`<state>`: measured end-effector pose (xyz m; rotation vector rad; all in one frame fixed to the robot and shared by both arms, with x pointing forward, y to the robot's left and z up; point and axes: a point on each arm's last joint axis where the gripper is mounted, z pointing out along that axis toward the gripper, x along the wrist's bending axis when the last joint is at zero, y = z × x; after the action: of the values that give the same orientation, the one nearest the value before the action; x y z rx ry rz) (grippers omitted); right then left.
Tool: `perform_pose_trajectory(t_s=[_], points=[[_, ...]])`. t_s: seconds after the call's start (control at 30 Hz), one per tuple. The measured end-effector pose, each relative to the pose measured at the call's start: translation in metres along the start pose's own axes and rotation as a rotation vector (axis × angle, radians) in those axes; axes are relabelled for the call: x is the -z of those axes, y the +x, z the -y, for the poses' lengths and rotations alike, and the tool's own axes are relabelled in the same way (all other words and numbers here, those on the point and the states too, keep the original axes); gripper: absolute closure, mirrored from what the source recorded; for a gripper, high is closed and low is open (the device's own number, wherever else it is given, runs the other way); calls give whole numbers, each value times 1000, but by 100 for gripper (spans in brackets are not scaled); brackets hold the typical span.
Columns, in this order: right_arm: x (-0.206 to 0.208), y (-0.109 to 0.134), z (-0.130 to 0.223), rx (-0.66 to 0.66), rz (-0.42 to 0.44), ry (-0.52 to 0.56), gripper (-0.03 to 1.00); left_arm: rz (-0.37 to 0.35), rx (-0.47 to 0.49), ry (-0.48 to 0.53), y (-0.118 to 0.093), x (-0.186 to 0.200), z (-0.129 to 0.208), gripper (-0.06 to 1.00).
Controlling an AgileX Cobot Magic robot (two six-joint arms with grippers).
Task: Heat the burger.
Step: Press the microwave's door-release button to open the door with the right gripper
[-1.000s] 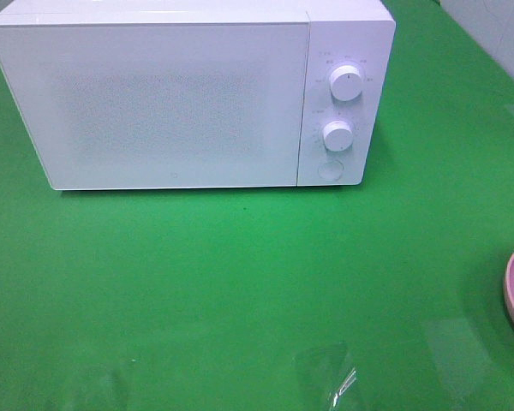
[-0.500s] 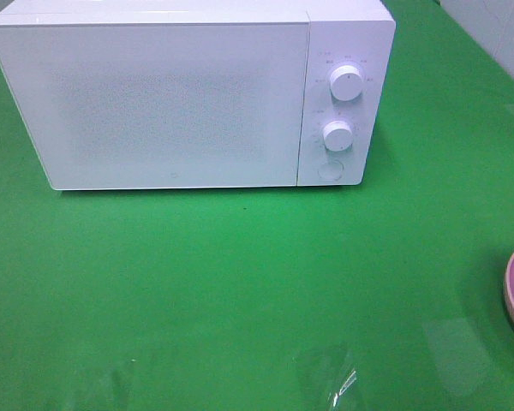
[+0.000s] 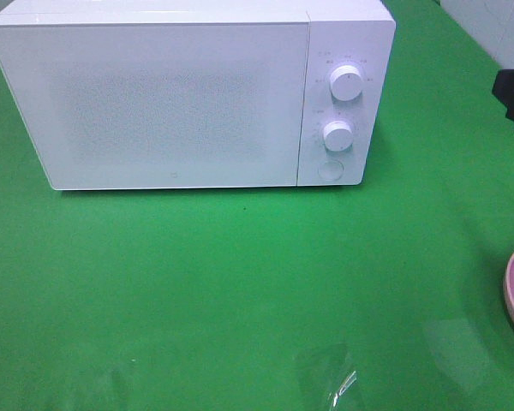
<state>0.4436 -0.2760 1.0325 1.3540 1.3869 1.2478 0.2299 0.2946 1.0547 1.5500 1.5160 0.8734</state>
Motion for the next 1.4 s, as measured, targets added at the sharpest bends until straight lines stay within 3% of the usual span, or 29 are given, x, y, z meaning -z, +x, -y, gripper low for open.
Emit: perform_pose_trajectory(t_s=[0.37, 0.57, 0.73, 1.03, 1.4], points=[[-35, -5, 21, 20, 54, -24, 21, 0, 0, 0, 0, 0, 0, -5], [-44, 7, 32, 79, 49, -12, 21, 0, 0, 0, 0, 0, 0, -5], [-50, 30, 41, 122, 40, -45, 21, 0, 0, 0, 0, 0, 0, -5], [-51, 62, 58, 84, 73, -113, 21, 0, 0, 0, 0, 0, 0, -5], [-48, 94, 84, 119, 40, -116, 21, 0, 0, 0, 0, 0, 0, -5]])
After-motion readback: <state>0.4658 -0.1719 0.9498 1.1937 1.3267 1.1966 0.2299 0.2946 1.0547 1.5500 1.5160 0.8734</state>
